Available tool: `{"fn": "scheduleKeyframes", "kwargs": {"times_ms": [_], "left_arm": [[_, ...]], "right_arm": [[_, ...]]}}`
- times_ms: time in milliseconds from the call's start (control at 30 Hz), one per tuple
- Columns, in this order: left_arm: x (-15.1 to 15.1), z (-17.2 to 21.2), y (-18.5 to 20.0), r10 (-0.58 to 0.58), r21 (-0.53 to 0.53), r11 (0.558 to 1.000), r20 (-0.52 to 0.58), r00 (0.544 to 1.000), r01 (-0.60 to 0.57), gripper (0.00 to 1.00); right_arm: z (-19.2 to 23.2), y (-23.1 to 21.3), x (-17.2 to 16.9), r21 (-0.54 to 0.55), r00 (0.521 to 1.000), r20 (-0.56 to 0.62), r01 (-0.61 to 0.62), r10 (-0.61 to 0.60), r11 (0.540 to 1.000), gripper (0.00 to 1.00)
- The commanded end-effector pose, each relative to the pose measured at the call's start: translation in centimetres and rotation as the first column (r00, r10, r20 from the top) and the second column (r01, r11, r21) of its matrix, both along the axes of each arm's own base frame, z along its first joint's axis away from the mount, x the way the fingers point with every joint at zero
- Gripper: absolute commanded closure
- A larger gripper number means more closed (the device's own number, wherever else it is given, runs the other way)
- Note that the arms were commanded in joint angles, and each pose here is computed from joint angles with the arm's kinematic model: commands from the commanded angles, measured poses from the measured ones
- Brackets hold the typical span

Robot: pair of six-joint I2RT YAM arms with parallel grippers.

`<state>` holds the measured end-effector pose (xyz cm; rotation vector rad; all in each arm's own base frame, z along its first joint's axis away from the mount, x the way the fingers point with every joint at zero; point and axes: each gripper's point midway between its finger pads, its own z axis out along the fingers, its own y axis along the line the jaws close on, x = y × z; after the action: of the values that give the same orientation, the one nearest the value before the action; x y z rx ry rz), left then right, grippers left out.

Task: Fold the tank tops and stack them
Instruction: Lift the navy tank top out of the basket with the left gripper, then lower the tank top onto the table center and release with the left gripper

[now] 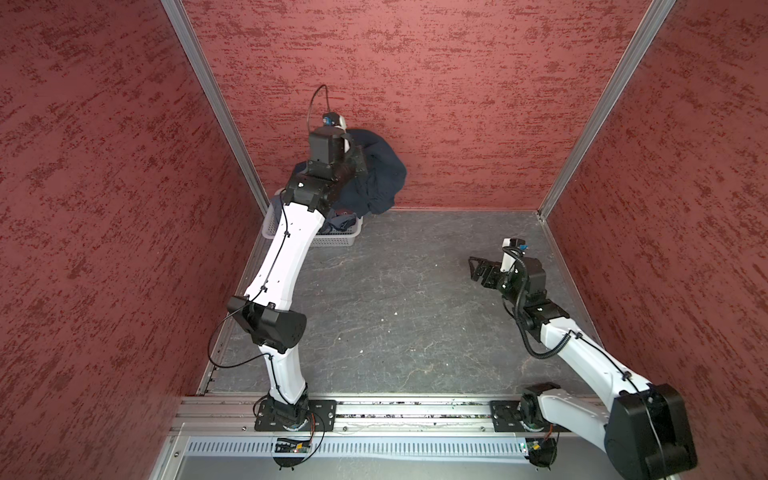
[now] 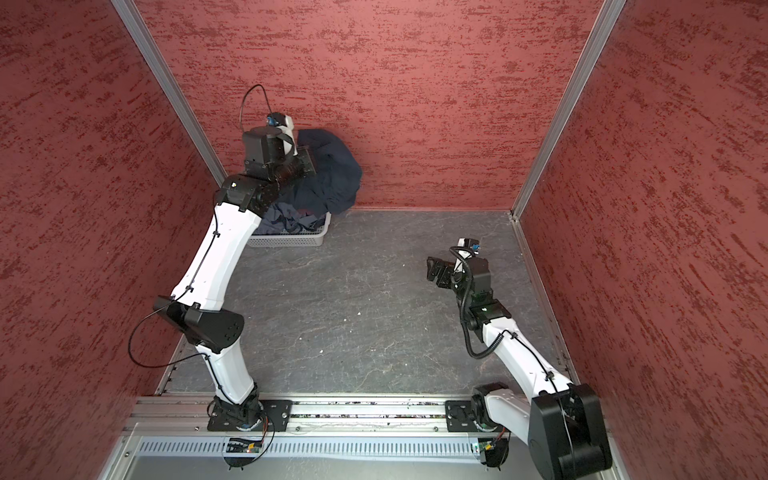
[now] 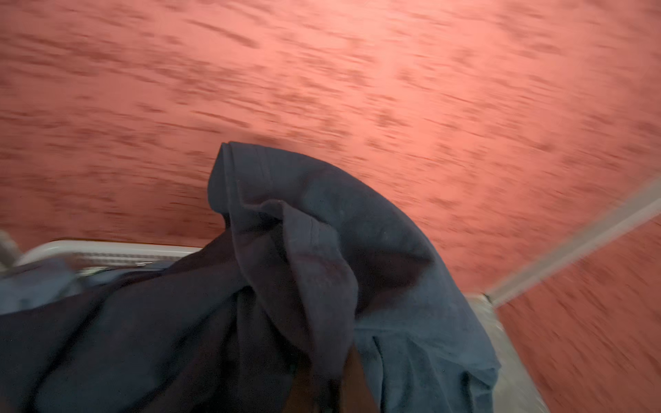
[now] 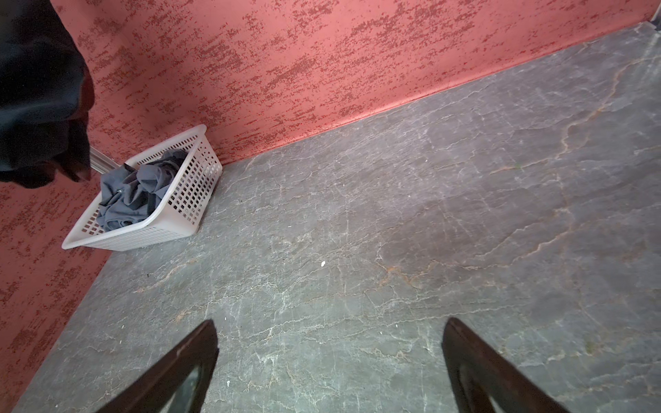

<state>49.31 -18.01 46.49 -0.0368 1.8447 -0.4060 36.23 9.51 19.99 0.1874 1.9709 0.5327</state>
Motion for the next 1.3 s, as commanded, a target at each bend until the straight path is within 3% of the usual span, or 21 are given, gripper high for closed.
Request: {"fn": "scheduleKeyframes", "kwargs": {"times_ms": [0, 200, 400, 467, 567, 633, 733, 867, 1033, 1267], "left_arm": [[-2.8, -0.8, -4.4, -0.086, 0.033, 0.996, -0.031, 0.996, 0.087, 1.00], [-5.9, -8.6, -12.0, -0.210, -0.017, 0.977, -0.218, 0.953, 0.211, 1.00], [-7.6, -19.6, -15.6, -0.254, -0.088, 0.967, -0.440, 0.861, 0.241, 1.00], [-8.4, -22.8, -16.4, -0.279, -0.117, 0.960, -0.495, 0.823, 0.255, 0.76], [-9.7, -26.0, -16.9, -0.321, -0.157, 0.946, -0.553, 0.769, 0.283, 0.60], [-10.3, -27.3, -15.8, -0.300, -0.139, 0.953, -0.574, 0.762, 0.270, 0.42], [-11.1, -27.7, -13.1, -0.281, -0.141, 0.959, -0.560, 0.779, 0.244, 0.32], [-11.2, -27.6, -10.7, -0.296, -0.170, 0.955, -0.560, 0.774, 0.242, 0.28], [-10.8, -28.2, -13.5, -0.326, -0.076, 0.933, -0.597, 0.733, 0.353, 0.21], [-7.9, -30.8, -16.7, -0.270, 0.002, 0.934, -0.648, 0.712, 0.357, 0.22]], "right_arm": [[3.0, -0.1, 0.1, 0.001, 0.998, 0.066, 0.014, -0.014, 1.000, 0.01], [3.4, -0.3, -0.4, 0.008, 0.997, 0.071, 0.018, -0.019, 1.000, 0.01], [3.2, 0.0, -1.2, 0.033, 0.999, 0.044, 0.003, -0.005, 0.999, 0.01], [2.7, 0.0, -1.4, 0.042, 1.000, 0.025, 0.004, -0.005, 0.999, 0.01], [1.3, 0.3, -1.6, 0.064, 1.000, -0.015, -0.004, 0.005, 0.998, 0.02], [0.5, 0.6, -1.7, 0.083, 0.999, -0.049, -0.007, 0.011, 0.996, 0.02], [-0.5, 1.2, -2.0, 0.121, 0.995, -0.096, -0.017, 0.029, 0.993, 0.03], [-2.1, 2.2, -2.2, 0.160, 0.987, -0.157, -0.021, 0.046, 0.987, 0.03], [-4.6, 2.8, -2.6, 0.190, 0.970, -0.241, 0.005, 0.042, 0.982, 0.03], [-6.2, 2.9, -3.4, 0.201, 0.961, -0.274, 0.022, 0.035, 0.979, 0.03]]}}
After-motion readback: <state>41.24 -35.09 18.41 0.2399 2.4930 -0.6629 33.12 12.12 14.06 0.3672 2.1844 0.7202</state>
